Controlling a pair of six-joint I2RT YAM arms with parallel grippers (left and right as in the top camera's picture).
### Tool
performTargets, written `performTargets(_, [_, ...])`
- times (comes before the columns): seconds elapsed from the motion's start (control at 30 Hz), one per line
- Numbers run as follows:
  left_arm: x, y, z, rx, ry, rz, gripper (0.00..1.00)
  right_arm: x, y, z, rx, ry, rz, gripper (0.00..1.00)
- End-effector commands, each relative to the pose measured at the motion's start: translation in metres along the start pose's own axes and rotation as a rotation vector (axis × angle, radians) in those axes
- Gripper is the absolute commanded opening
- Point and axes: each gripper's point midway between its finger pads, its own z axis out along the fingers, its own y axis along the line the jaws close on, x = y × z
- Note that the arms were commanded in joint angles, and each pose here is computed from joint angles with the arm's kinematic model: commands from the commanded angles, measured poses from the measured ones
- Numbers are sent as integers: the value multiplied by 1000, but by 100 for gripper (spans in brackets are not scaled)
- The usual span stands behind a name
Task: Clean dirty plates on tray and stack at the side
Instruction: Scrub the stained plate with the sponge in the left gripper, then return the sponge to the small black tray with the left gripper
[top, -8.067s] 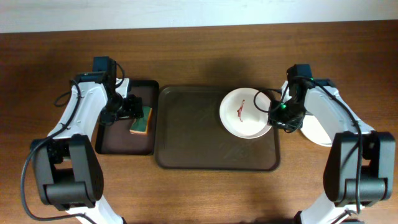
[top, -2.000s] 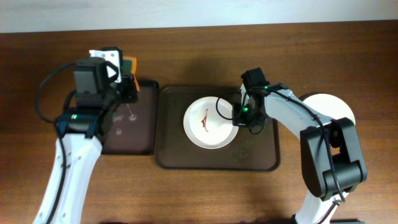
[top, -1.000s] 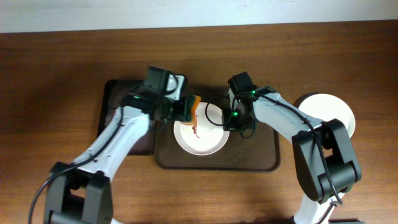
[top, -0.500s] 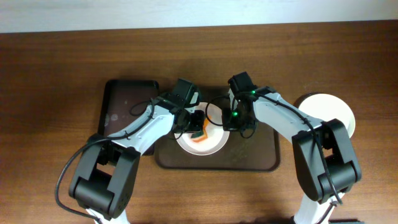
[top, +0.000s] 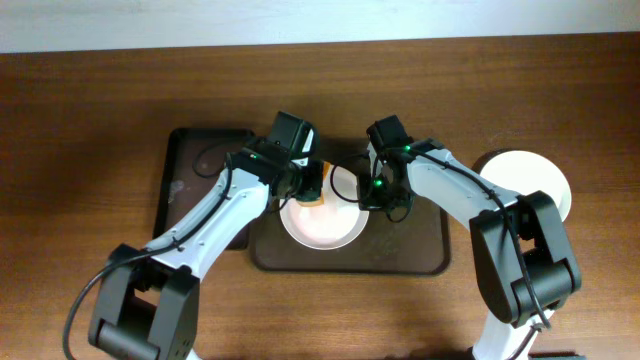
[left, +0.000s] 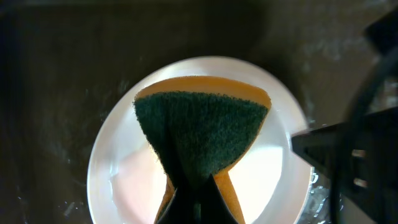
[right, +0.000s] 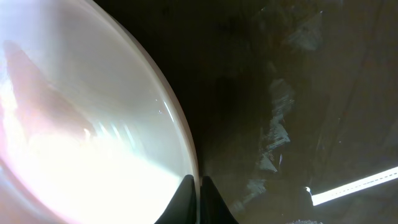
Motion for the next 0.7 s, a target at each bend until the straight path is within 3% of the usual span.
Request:
performTargets(0.0, [-10, -2, -9, 19, -28, 37, 0, -3, 3, -1, -1, -7, 2, 4])
performTargets(0.1, [-6, 5, -4, -10, -16, 35, 0, -3, 3, -1, -1, -6, 2, 4])
performTargets(0.23, [-20, 43, -14, -155, -72, 14, 0, -3, 3, -1, 0, -3, 3, 4])
performTargets(0.33, [-26, 90, -34, -241, -77, 15, 0, -3, 3, -1, 0, -4, 2, 4])
performTargets(0.47, [-8, 153, -50, -409, 20, 36, 0, -3, 3, -1, 1, -4, 2, 4])
performTargets(0.67, [2, 170, -37, -408, 73, 110, 0, -3, 3, -1, 1, -4, 2, 4])
